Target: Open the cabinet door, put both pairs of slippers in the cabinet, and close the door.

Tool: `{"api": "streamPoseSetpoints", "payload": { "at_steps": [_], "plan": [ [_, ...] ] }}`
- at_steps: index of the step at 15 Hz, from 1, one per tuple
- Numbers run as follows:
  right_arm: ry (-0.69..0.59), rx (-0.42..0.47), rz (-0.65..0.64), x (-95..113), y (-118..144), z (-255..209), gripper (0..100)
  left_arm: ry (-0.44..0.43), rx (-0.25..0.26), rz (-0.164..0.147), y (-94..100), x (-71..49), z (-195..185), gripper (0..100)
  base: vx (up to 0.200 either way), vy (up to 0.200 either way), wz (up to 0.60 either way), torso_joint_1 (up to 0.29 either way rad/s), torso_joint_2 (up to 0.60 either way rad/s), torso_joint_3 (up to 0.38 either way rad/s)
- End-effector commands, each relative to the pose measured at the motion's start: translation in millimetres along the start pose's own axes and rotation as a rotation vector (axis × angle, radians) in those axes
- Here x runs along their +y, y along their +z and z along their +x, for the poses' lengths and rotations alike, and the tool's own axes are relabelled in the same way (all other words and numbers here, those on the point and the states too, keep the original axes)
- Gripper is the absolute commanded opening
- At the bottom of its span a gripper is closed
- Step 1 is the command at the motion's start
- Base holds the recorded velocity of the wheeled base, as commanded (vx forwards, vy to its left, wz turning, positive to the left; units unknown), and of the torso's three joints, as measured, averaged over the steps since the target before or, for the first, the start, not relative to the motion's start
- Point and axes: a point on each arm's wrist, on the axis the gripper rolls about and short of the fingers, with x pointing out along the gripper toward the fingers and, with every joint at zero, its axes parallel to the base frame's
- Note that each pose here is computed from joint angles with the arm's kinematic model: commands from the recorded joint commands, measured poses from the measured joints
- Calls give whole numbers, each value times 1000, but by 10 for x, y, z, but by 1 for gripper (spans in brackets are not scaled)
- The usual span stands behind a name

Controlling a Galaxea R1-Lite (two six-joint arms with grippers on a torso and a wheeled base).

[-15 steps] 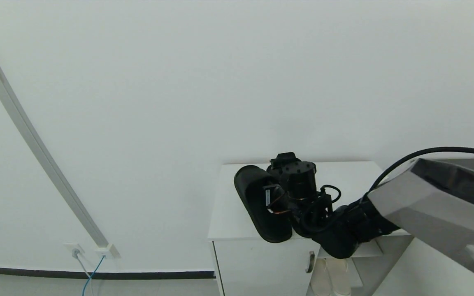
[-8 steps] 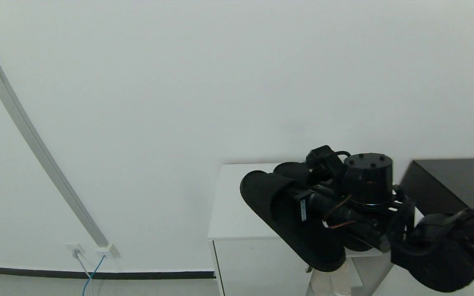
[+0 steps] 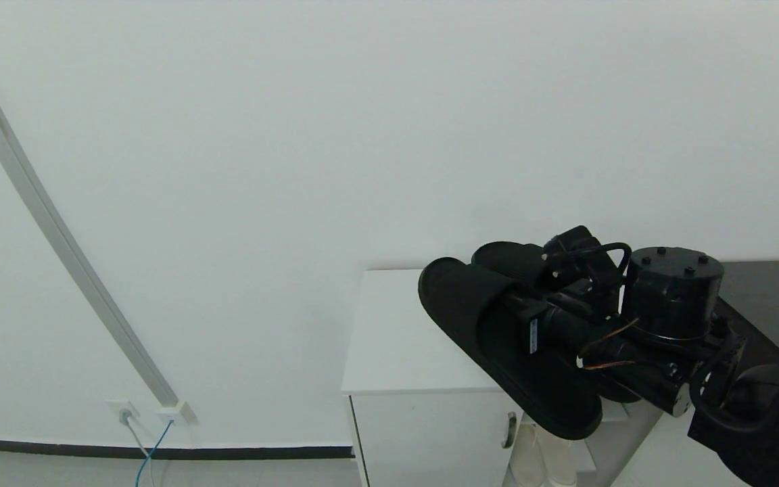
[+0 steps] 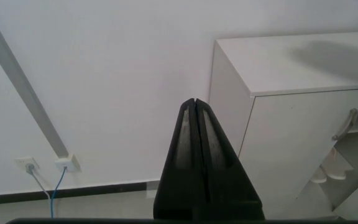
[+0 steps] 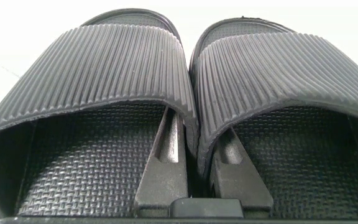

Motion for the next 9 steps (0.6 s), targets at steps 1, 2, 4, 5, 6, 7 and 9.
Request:
{"api": "streamPoseSetpoints", "payload": {
  "at_steps": [1, 2, 4, 5, 6, 7, 9],
  "plan": [
    [1, 13, -2, 3, -37, 17, 0, 0, 2, -1, 0, 0, 1, 0, -200, 0, 0, -2, 2, 2],
    [1, 13, -2, 3, -37, 17, 0, 0, 2, -1, 0, 0, 1, 0, -200, 0, 0, 7, 2, 2],
    [0, 11, -1, 3, -33, 19, 0, 0, 2, 1, 0, 0, 1, 0, -200, 0, 0, 14, 10, 2],
    [1, 13, -2, 3, -37, 17, 0, 0, 2, 1, 0, 0, 1, 0, -200, 0, 0, -2, 2, 2],
    [1, 13, -2, 3, -37, 17, 0, 0, 2, 1, 0, 0, 1, 0, -200, 0, 0, -7, 2, 2],
    [1, 16, -2, 3, -45, 14, 0, 0, 2, 1, 0, 0, 1, 0, 0, 0, 0, 0, 0, 0],
    [2, 17, -2, 8, -49, 12, 0, 0, 2, 1, 0, 0, 1, 0, 0, 0, 0, 0, 0, 0]
  ]
}}
